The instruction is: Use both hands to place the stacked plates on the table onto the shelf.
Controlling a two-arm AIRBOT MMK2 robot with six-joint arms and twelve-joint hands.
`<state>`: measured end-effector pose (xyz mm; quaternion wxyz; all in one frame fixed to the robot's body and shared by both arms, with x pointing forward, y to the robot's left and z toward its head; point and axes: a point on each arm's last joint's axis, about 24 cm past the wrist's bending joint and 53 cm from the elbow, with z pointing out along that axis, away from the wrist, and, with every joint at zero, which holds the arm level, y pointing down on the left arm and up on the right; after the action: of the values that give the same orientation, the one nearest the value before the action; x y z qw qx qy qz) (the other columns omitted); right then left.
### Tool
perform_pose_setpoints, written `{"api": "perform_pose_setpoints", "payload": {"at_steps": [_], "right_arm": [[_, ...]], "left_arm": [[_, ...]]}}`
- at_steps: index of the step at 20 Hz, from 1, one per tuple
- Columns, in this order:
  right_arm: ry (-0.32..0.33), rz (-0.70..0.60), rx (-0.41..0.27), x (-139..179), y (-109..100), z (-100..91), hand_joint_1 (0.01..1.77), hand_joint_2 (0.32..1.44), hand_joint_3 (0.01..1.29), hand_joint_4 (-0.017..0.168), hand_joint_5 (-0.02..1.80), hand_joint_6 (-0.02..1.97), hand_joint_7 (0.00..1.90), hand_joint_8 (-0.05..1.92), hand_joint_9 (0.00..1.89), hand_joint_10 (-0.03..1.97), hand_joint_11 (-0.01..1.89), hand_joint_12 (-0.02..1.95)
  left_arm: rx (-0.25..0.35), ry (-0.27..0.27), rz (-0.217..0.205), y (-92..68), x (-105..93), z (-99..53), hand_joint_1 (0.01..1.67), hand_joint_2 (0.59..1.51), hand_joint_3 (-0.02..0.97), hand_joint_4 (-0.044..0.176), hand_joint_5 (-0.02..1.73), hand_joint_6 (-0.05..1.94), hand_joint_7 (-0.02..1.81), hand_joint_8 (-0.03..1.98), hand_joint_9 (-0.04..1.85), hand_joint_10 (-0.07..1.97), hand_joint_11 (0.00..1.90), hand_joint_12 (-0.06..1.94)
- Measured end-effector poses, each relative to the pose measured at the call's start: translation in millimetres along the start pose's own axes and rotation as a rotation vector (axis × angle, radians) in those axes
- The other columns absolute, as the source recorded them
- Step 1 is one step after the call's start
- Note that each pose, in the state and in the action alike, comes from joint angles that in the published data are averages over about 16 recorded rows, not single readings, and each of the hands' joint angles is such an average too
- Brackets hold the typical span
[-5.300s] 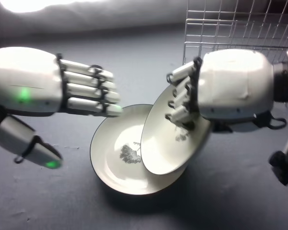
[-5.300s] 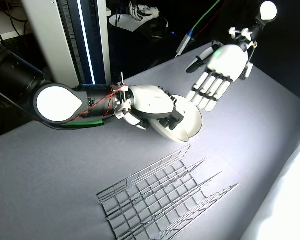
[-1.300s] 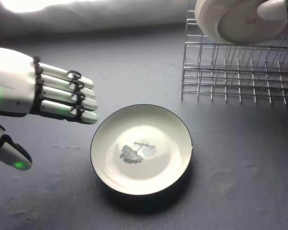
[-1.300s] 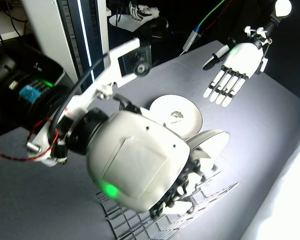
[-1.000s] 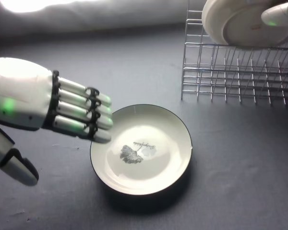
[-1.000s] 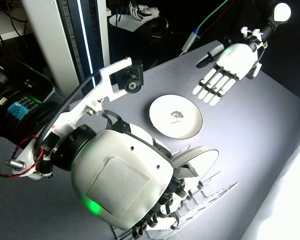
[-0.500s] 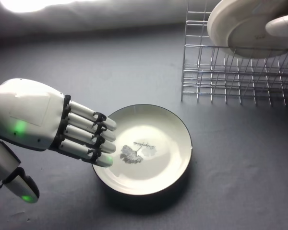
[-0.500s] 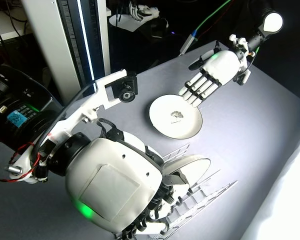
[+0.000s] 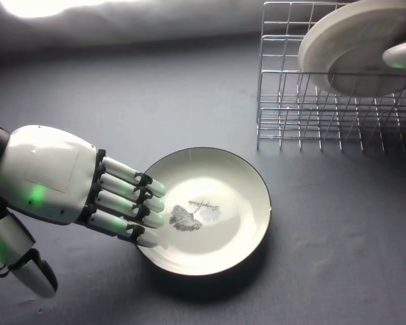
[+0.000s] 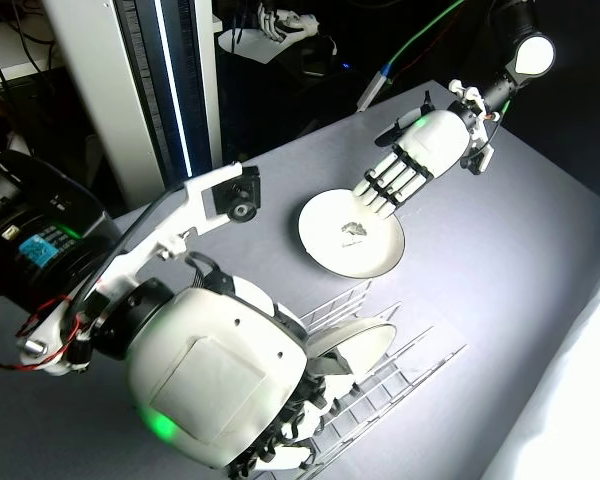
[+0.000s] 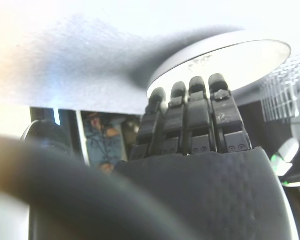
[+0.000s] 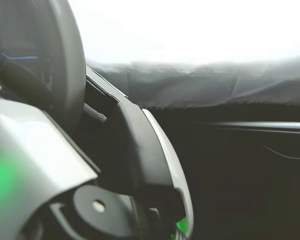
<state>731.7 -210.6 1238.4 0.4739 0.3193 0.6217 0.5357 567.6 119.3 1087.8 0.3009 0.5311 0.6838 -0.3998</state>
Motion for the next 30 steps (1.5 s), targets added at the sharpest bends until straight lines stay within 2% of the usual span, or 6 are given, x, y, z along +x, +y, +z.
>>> {"api": "perform_pose_setpoints", "payload": {"at_steps": [5,8,20,23,25,30], "right_arm": [[-0.002,-0.024,0.005,-2.5,-4.5,-0.3,1.36,1.03,0.01,-0.008,0.89,1.0,1.0,0.85,0.89,1.23,0.63,1.37],[-0.003,-0.037,0.002,-3.5,-4.9,-0.2,1.34,1.03,0.01,-0.007,0.86,1.03,0.99,0.82,0.89,1.09,0.61,1.38],[0.01,-0.109,-0.009,-1.2,-7.6,-1.9,1.17,1.05,0.01,-0.004,0.67,0.33,0.78,0.19,0.86,0.43,0.31,1.3],[0.015,-0.128,-0.013,-0.2,-7.9,-1.8,1.11,1.04,0.01,-0.003,0.59,0.1,0.67,0.02,0.85,0.35,0.22,1.25],[0.016,-0.14,-0.019,0.4,-6.7,-1.2,1.07,1.04,0.01,-0.003,0.54,0.02,0.6,0.01,0.8,0.33,0.16,1.2],[0.016,-0.162,-0.048,2.2,1.0,2.0,0.98,1.02,0.01,-0.004,0.4,0.01,0.42,0.02,0.61,0.22,0.06,1.08]], "left_arm": [[-0.006,0.008,0.009,2.1,3.1,3.0,0.01,1.132,0.016,0.006,0.02,0.01,0.02,0.01,0.01,0.01,0.02,0.01],[-0.01,0.012,0.012,3.3,4.7,3.7,0.01,1.128,0.016,0.005,0.02,0.0,0.02,0.01,0.01,0.01,0.02,0.01],[-0.018,0.024,0.018,6.4,13.5,2.0,0.01,1.129,0.016,-0.004,0.0,-0.02,0.01,0.01,0.01,0.01,0.01,0.01],[-0.019,0.025,0.017,6.7,15.5,1.6,0.01,1.13,0.016,-0.006,-0.01,-0.02,0.01,0.01,0.01,0.01,0.01,0.01],[-0.019,0.026,0.017,7.0,16.5,1.4,0.01,1.13,0.015,-0.006,-0.01,-0.02,0.01,0.01,0.01,0.01,0.01,0.01],[-0.019,0.029,0.013,6.8,20.9,1.7,0.01,1.128,0.015,-0.006,-0.01,-0.02,0.02,0.01,0.01,0.01,0.01,0.01]]}}
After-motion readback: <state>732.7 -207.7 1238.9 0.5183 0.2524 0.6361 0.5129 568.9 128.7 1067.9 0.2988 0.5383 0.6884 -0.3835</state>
